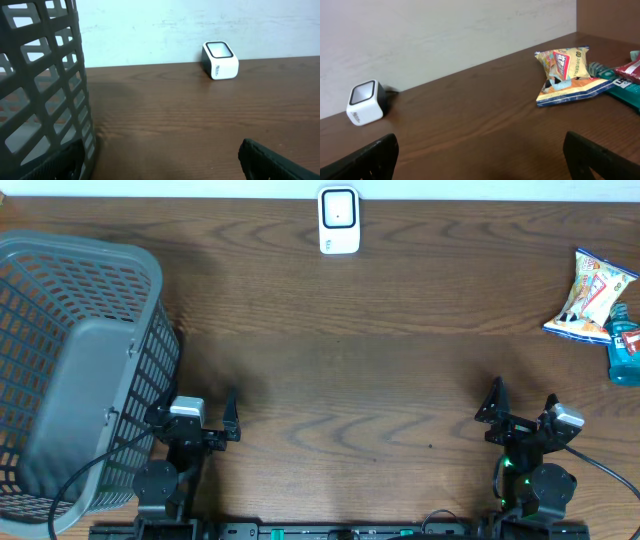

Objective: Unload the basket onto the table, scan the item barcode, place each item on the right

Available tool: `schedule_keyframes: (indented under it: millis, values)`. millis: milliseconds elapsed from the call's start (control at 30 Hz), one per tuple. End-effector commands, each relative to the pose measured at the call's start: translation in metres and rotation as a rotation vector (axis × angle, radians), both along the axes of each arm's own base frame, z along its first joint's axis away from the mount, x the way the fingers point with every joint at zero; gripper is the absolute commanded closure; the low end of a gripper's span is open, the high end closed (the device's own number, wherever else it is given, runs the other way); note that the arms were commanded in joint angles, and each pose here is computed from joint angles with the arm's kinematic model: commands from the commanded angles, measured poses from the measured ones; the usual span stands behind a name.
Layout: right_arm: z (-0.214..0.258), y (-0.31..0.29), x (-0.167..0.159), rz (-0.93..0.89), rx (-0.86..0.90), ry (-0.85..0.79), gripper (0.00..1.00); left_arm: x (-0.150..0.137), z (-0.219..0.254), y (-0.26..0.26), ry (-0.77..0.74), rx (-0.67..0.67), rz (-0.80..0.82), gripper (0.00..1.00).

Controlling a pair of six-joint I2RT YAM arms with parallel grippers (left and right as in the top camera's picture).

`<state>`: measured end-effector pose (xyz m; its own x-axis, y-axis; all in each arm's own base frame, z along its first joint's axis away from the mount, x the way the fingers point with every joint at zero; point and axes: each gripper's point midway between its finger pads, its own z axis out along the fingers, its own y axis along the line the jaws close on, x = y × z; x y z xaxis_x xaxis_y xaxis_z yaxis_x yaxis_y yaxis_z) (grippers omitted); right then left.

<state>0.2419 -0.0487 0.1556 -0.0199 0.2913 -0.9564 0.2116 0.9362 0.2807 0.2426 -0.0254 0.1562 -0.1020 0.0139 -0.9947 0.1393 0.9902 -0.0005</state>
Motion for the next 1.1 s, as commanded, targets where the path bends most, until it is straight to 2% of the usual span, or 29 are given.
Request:
schedule_keyframes:
  millis: [0,1067]
  values:
    - [-0.0003,-0.0018,-0.0006,-0.014,0.012,-0.002,0.01,0.0002,-0.0161,0.0012,0.037,0.001,0.008,0.02]
    - [-0.0001,-0.0018,-0.0006,-0.014,0.012,-0.003,0.01,0.0008,-0.0159,0.0059,0.036,0.001,0.027,0.02]
